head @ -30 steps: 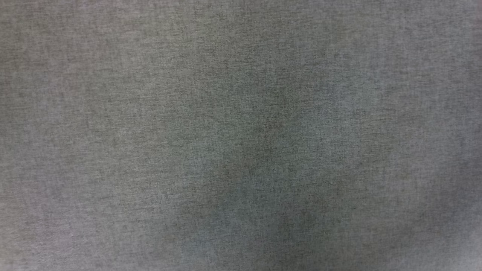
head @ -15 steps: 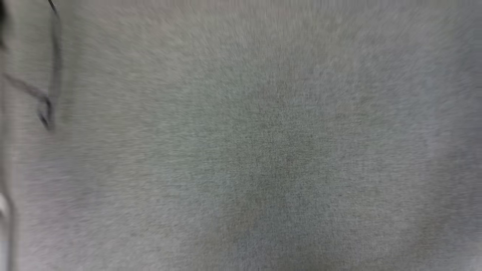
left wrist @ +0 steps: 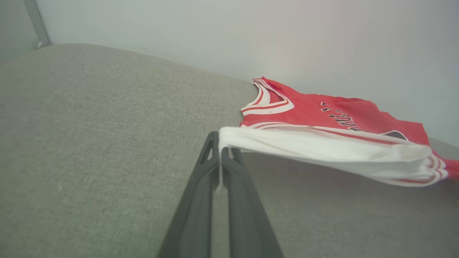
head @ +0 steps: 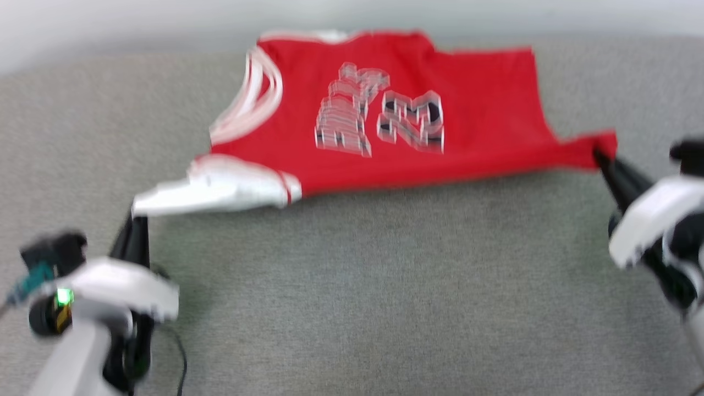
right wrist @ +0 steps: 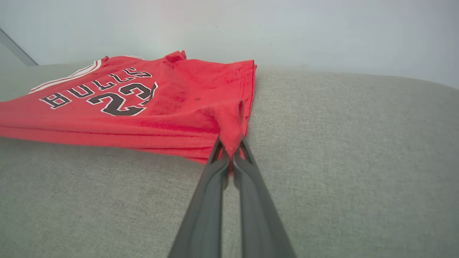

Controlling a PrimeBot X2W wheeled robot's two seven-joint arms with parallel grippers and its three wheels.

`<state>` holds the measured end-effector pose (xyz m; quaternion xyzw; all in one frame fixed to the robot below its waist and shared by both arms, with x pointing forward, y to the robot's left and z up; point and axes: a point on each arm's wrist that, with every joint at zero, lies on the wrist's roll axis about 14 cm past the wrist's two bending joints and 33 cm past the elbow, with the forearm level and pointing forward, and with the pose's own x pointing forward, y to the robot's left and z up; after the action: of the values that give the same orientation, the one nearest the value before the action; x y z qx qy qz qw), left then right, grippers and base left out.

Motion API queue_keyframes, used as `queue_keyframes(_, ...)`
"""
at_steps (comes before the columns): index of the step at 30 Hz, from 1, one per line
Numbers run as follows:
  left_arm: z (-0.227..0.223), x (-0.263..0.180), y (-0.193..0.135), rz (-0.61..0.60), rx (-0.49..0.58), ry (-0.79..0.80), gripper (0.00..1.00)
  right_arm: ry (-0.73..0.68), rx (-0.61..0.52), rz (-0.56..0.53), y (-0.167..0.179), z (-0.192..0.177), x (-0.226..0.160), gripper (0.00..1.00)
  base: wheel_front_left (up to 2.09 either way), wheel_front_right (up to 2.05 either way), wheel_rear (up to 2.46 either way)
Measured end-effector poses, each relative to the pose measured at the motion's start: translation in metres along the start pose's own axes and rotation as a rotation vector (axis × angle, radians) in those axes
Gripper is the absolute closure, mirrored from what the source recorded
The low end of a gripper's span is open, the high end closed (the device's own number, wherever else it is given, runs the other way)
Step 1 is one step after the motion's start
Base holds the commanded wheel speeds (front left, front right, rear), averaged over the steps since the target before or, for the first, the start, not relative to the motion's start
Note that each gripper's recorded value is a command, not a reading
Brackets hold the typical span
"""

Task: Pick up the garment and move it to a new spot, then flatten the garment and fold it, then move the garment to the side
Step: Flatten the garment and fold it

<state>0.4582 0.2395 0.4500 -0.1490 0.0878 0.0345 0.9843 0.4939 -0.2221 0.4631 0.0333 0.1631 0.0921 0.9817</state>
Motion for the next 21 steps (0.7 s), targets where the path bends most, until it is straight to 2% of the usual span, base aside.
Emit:
queue_keyframes(6,-0.011,-0.073,0.014,0.067,-0.01,0.073,1.0,0.035,0.06,-0.011,0.004,-0.032,-0.057,1.0,0.0,0.0,0.0)
queue_keyframes(14,-0.029,-0.145,0.019,0.13,-0.041,0.216,1.0,0.121,0.125,-0.041,0.014,-0.079,-0.118,1.0,0.0,0.0,0.0)
queue_keyframes(17,-0.03,-0.162,0.016,0.136,-0.053,0.251,1.0,0.157,0.154,-0.049,0.021,-0.089,-0.135,1.0,0.0,0.0,0.0)
queue_keyframes(21,-0.018,-0.157,0.01,0.107,-0.04,0.244,1.0,0.201,0.153,-0.043,0.029,-0.088,-0.137,1.0,0.0,0.0,0.0)
